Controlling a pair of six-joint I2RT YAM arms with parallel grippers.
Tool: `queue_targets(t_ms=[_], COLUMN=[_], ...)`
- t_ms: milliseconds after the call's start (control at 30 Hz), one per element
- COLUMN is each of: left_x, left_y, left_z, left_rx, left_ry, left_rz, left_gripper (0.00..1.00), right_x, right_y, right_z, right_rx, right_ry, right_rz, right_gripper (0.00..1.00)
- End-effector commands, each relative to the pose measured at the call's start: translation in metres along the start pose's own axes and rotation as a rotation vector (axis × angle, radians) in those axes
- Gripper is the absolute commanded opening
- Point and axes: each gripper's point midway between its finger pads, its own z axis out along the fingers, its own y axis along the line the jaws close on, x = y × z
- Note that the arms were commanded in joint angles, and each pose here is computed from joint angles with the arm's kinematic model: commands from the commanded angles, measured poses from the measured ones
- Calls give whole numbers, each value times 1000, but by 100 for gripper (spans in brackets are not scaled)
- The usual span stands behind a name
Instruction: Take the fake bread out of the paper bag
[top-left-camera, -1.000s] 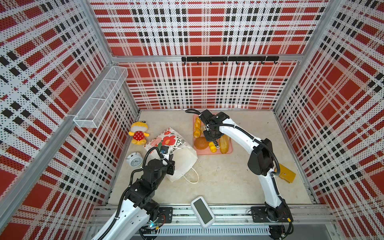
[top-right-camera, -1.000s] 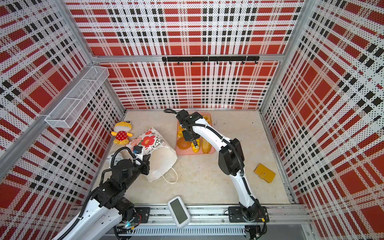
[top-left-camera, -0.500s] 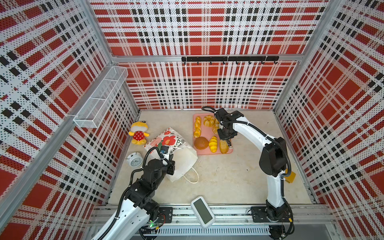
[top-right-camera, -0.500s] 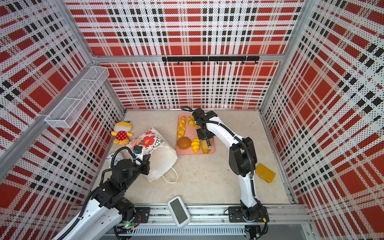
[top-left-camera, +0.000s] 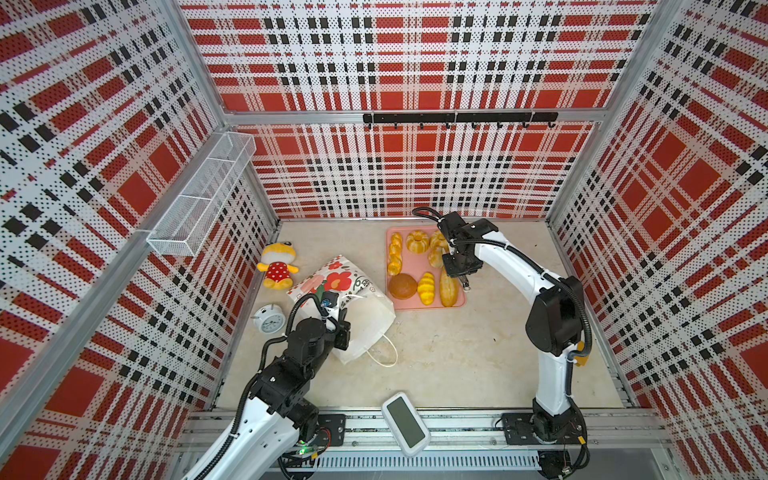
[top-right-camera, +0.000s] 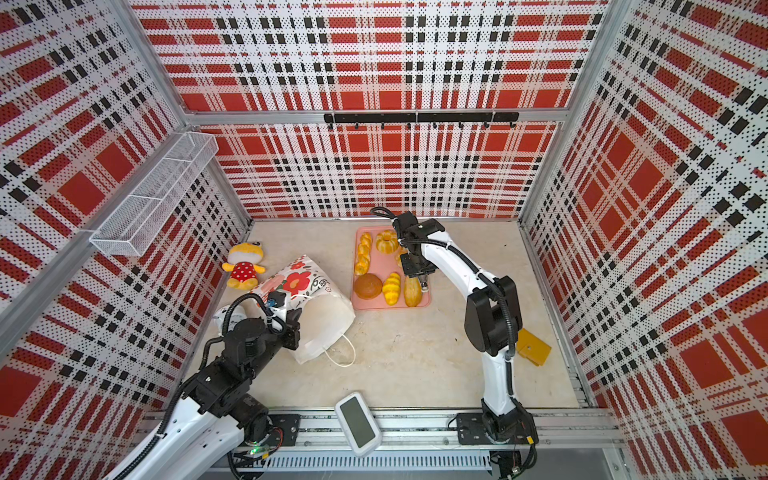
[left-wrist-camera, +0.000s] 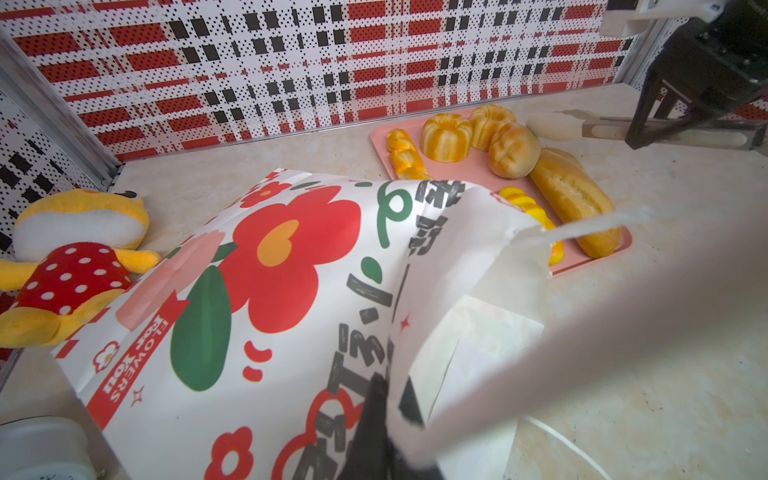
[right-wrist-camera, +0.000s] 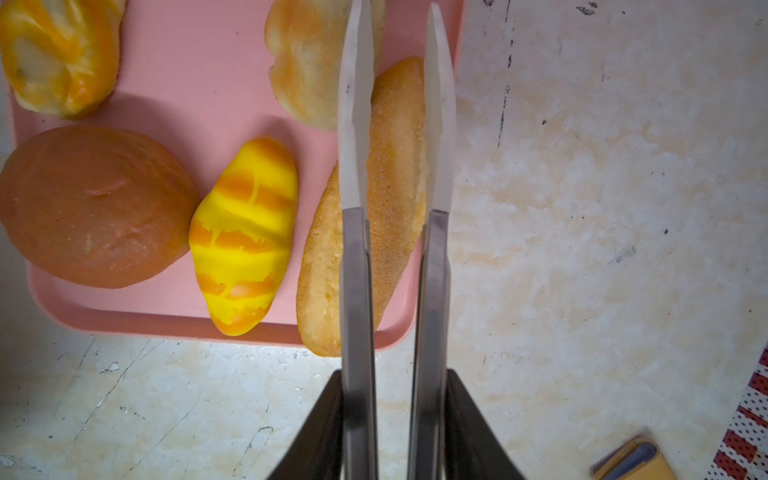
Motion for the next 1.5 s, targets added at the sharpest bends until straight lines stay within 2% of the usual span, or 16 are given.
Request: queue_targets(t_ms=[0, 367, 633, 900, 1233, 1467], left_x=[-5, -5, -6, -6, -6, -5], left_y=[2, 2, 1, 1, 2, 2], left_z=[-2, -1, -2, -1, -3, -3], left_rx=[-12, -11, -10, -7, -11, -11], left_ry=[-14, -14, -18, -19, -20, -18], left_rz=[-8, -11, -12, -12, -9, -9], left_gripper=[0, 0, 0, 0, 0, 0], right_x=[-5, -6, -11, -33, -72, -67], right_y=[-13, -30, -32, -8, 5, 2], right_z=[-18, -35, -54, -64, -48, -25], right_rx=[14, 36, 31, -100, -196, -181], right_ry=[-48, -55, -74, -119, -145, -97], right_rz=[9, 9, -1, 1, 29, 33], right_gripper=[37, 37, 32, 24, 17, 13])
